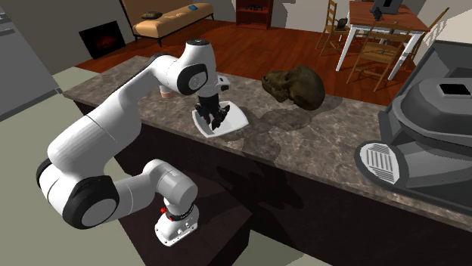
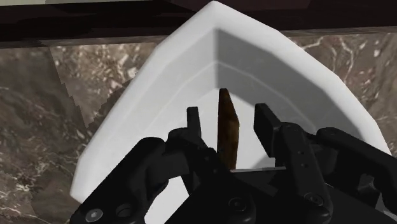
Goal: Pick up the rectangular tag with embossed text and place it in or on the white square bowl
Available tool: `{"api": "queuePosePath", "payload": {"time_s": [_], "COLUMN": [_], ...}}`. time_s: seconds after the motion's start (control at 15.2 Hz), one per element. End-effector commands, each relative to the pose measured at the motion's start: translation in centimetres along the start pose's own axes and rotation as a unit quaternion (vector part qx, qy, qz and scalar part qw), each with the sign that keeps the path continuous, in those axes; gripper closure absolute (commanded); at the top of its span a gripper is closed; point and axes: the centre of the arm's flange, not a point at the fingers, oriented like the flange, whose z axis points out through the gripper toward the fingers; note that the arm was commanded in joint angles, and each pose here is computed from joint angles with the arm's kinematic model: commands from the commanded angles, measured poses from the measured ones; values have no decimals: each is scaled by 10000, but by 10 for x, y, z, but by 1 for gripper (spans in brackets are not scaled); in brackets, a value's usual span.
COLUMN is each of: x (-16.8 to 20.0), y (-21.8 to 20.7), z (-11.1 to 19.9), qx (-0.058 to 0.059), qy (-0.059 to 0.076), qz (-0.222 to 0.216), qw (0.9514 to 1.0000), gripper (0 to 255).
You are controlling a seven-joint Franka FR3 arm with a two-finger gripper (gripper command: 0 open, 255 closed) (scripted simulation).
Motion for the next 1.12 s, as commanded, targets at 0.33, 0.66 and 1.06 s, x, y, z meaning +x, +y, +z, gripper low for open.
{"api": "queuePosePath", "payload": {"time_s": [0.33, 0.66, 1.06], "x": [0, 0, 0], "y": [0, 0, 0], "z": [-13, -50, -50], "qx": [0, 0, 0], "qy": [0, 0, 1], "qz": [0, 0, 0], "qw": [10000, 10000, 10000], "gripper": [0, 0, 0]}}
